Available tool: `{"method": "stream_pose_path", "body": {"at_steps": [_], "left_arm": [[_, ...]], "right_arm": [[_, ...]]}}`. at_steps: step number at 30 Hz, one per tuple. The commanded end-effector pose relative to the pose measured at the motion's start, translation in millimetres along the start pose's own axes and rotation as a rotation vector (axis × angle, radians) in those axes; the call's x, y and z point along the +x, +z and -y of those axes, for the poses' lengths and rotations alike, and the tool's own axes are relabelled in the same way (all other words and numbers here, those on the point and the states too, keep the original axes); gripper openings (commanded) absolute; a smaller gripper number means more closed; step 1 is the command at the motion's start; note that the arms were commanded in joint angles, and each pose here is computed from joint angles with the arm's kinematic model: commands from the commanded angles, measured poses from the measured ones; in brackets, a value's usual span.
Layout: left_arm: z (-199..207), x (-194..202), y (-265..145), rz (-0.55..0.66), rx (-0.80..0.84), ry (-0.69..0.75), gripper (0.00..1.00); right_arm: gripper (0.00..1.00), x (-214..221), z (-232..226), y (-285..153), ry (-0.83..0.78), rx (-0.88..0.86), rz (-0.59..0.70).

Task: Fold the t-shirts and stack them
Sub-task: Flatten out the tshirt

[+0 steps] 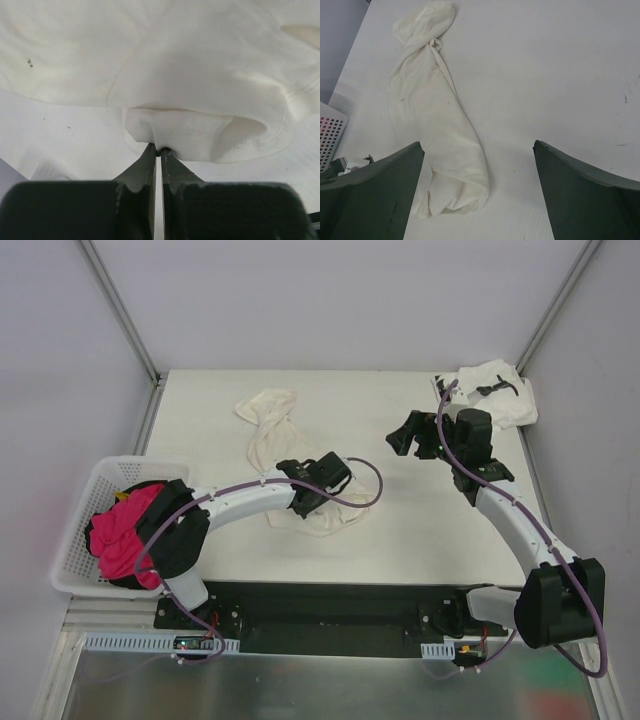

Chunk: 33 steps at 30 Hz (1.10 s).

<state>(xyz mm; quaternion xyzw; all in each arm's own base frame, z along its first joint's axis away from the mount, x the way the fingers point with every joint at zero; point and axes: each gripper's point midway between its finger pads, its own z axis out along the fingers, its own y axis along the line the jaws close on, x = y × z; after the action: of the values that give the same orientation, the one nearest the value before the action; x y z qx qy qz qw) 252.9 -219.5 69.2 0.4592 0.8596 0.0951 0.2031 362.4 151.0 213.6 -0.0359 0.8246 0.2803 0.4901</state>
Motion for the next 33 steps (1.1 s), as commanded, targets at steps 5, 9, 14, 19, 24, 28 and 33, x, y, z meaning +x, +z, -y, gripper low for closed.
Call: {"method": "stream_pose_path", "body": {"at_steps": [5, 9, 14, 19, 24, 28, 33], "left_arm": [[-7.4, -19.1, -15.0, 0.015, -0.055, 0.037, 0.00], [-18.4, -29.8, -18.2, 0.030, -0.107, 0.026, 0.00], [-36.3, -51.5, -26.5, 0.065, -0.191, -0.001, 0.00], [-73.4, -88.0, -60.8, 0.157, -0.339, -0.059, 0.00], [-117.6, -121.2, -111.1, 0.253, -0.495, -0.109, 0.00], [-161.5, -138.1, -148.1, 0.309, -0.605, -0.196, 0.00], [-217.9, -160.6, -202.2, 0.390, -0.730, -0.265, 0.00]], "right_arm": [[0.95, -10.6, -1.5, 2.1, -0.009, -0.016, 0.038], [0.95, -9.6, -0.6, 2.8, -0.006, -0.015, 0.036], [0.95, -8.6, -1.0, 1.8, -0.005, -0.015, 0.037], [0.95, -8.2, -1.3, 0.6, -0.006, -0.016, 0.038], [0.95, -8.0, -1.9, 0.5, -0.004, -0.019, 0.037], [0.95, -7.2, -2.5, -0.1, -0.001, -0.022, 0.036], [0.95, -6.2, -3.9, -0.6, 0.002, -0.030, 0.035]]}}
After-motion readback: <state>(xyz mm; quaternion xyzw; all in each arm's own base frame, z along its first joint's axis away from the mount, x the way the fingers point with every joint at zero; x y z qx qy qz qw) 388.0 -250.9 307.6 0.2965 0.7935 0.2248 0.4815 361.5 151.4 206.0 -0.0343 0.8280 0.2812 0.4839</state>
